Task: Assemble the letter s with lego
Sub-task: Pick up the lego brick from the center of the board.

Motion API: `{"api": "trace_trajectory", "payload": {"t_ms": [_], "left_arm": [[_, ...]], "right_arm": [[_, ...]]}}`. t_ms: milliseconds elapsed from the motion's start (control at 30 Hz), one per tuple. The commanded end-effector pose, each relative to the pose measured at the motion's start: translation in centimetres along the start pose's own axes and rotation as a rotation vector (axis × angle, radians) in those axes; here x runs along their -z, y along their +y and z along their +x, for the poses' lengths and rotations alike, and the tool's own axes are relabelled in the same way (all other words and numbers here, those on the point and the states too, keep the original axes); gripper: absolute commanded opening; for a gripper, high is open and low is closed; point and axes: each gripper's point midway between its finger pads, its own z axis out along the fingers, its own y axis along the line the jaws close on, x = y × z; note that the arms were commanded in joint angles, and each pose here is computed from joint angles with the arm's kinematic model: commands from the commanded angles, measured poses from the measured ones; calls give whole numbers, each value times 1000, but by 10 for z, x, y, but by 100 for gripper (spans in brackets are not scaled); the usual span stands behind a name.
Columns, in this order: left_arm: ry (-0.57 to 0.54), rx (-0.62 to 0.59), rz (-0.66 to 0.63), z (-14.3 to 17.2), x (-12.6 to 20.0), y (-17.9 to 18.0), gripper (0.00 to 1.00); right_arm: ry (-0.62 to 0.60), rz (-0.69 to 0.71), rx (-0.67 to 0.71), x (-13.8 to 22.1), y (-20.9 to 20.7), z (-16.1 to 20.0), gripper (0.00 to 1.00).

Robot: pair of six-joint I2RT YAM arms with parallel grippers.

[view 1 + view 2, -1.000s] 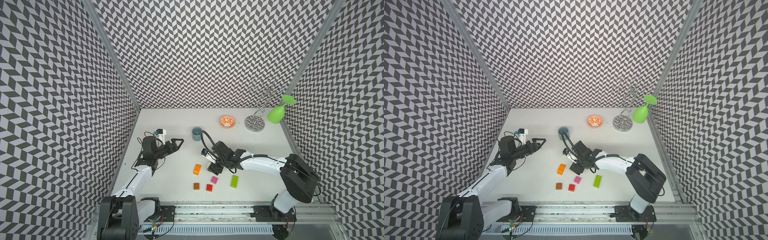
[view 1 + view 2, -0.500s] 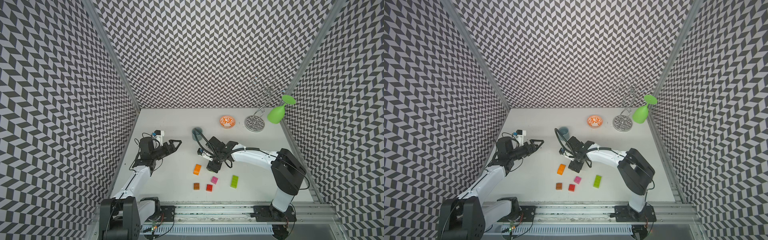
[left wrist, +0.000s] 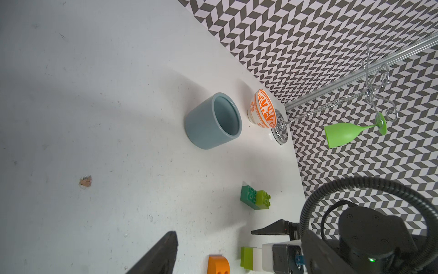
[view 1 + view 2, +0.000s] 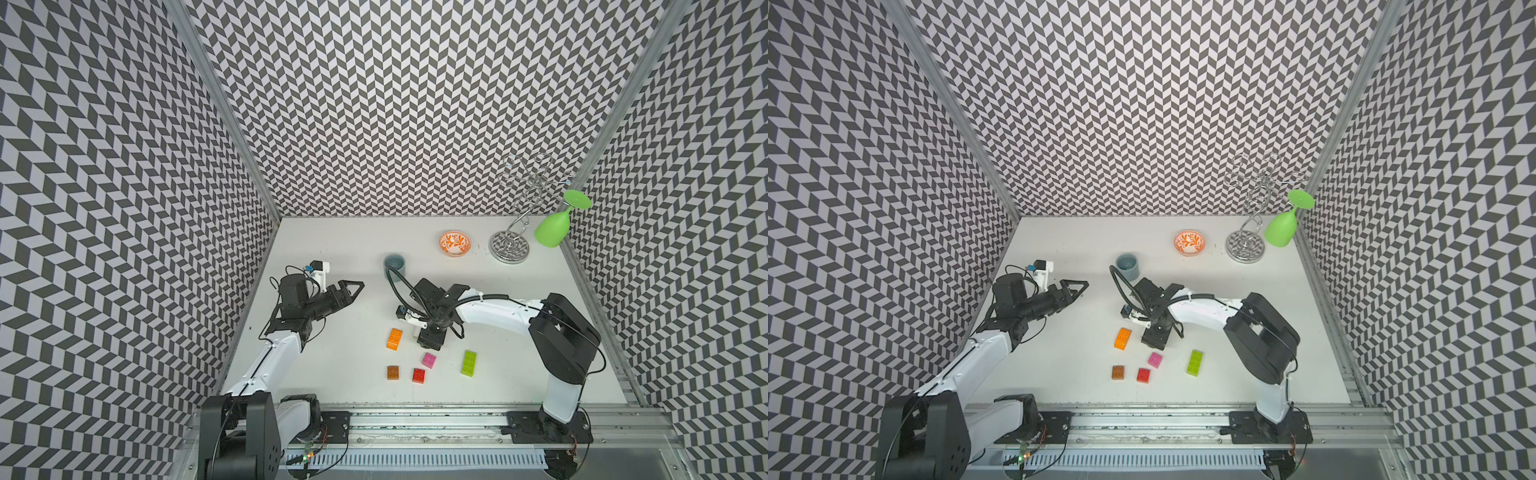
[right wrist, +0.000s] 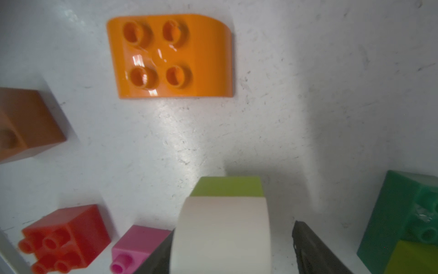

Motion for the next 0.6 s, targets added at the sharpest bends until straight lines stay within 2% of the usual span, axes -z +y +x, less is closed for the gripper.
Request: {"api": "trace_trajectory", "payload": {"t_ms": [0,567], "left_arm": [[-2,-19,18,-3,1,-3,83],[-3,-16,15,-3,2,-2,82]], "right_arm": [[-26,2,33,0,0,-11,67],[-47,-21,51,-10,4,-13,48]]}}
